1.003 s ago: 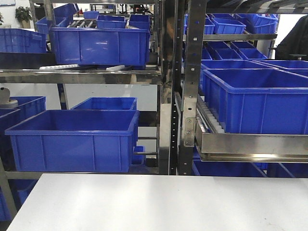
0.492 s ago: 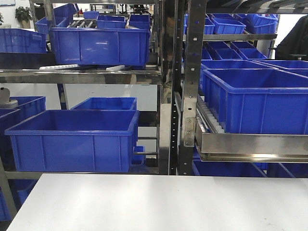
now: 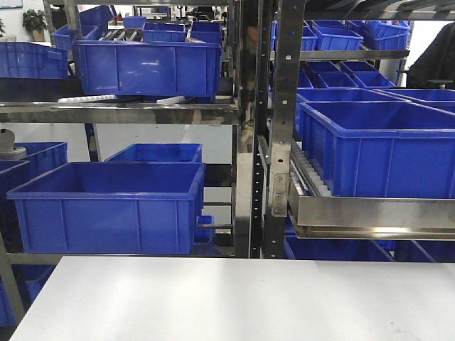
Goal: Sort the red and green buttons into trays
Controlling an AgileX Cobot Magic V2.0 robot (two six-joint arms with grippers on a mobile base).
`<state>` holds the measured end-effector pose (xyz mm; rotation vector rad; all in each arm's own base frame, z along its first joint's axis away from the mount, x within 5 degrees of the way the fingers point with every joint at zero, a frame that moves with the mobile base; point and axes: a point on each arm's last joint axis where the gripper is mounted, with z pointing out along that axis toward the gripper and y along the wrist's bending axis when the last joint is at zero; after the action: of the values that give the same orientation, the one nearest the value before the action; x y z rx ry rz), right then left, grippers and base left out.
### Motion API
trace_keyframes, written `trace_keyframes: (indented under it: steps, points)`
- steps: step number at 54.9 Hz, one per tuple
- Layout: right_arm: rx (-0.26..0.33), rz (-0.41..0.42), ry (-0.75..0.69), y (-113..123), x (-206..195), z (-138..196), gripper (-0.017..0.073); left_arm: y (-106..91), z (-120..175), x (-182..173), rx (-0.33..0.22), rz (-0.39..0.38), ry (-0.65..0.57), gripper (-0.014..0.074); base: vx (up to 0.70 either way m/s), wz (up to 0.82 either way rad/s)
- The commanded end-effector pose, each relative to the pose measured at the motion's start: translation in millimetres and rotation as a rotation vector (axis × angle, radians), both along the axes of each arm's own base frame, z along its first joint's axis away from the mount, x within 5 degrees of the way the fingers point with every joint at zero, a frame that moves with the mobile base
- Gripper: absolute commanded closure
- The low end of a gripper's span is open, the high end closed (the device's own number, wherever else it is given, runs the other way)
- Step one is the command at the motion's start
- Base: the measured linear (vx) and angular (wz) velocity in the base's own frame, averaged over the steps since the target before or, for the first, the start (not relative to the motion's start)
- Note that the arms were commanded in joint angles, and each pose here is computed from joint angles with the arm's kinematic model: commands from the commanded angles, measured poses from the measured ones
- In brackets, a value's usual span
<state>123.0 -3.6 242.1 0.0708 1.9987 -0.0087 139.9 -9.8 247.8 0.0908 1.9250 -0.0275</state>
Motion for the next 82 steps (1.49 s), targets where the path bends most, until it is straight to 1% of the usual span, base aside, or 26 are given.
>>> trace_keyframes:
  steps: [1, 3, 6, 11, 20, 24, 27, 30, 39, 44, 46, 47, 54, 61, 75, 82]
  points:
    - [-0.009, 0.019, -0.056, 1, 14, 11, 0.0463, -2.0, 7, 15, -0.014, -0.006, -0.038, 0.0467, 0.00, 0.00]
    - [-0.009, 0.019, -0.036, 1, 16, 8, 0.0435, -2.2, 3, 18, -0.012, -0.006, -0.015, 0.0442, 0.00, 0.00]
    - [-0.008, 0.019, -0.010, 1, 19, 5, 0.0392, -2.6, -4, 23, -0.009, -0.006, 0.027, 0.0380, 0.00, 0.00]
    - [-0.008, 0.019, 0.036, 1, 25, -2, 0.0293, -3.3, -14, 31, -0.005, -0.006, 0.083, 0.0245, 0.00, 0.00]
    - [-0.004, 0.018, 0.107, 1, 33, -13, 0.0158, -4.7, -24, 43, -0.014, -0.008, 0.109, 0.0043, 0.00, 0.00]
    - [-0.003, 0.018, 0.132, 1, 36, -17, 0.0119, -5.2, -28, 47, -0.010, -0.012, 0.114, -0.0015, 0.00, 0.00]
    - [-0.003, 0.018, 0.146, 1, 37, -19, 0.0106, -5.5, -31, 49, -0.010, -0.013, 0.127, -0.0041, 0.00, 0.00]
    - [-0.003, 0.018, 0.158, 1, 38, -21, 0.0099, -5.9, -35, 52, -0.009, -0.014, 0.145, -0.0052, 0.00, 0.00]
    - [-0.003, 0.017, 0.172, 1, 39, -23, 0.0099, -6.6, -47, 59, -0.007, -0.015, 0.195, -0.0042, 0.00, 0.00]
    - [-0.003, 0.017, 0.171, 1, 39, -23, 0.0099, -7.0, -47, 66, -0.005, -0.014, 0.214, -0.0031, 0.00, 0.00]
    - [-0.003, 0.017, 0.171, 1, 39, -23, 0.0099, -7.2, -45, 71, -0.004, -0.013, 0.219, -0.0027, 0.00, 0.00]
    - [-0.003, 0.017, 0.171, 1, 39, -23, 0.0099, -8.0, -36, 91, 0.003, -0.005, 0.258, -0.0018, 0.00, 0.00]
    - [-0.003, 0.017, 0.172, 1, 39, -23, 0.0099, -8.1, -42, 103, 0.014, 0.003, 0.356, -0.0014, 0.00, 0.00]
    - [-0.003, 0.017, 0.172, 1, 39, -23, 0.0099, -9.2, -47, 115, 0.017, 0.003, 0.388, -0.0013, 0.00, 0.00]
    - [-0.004, 0.017, 0.173, 1, 39, -23, 0.0099, -29.0, -49, 127, 0.037, -0.069, 0.394, 0.0005, 0.00, 0.00]
    - [-0.004, 0.017, 0.175, 1, 39, -23, 0.0099, -30.7, -57, 128, 0.047, -0.076, 0.431, 0.0005, 0.00, 0.00]
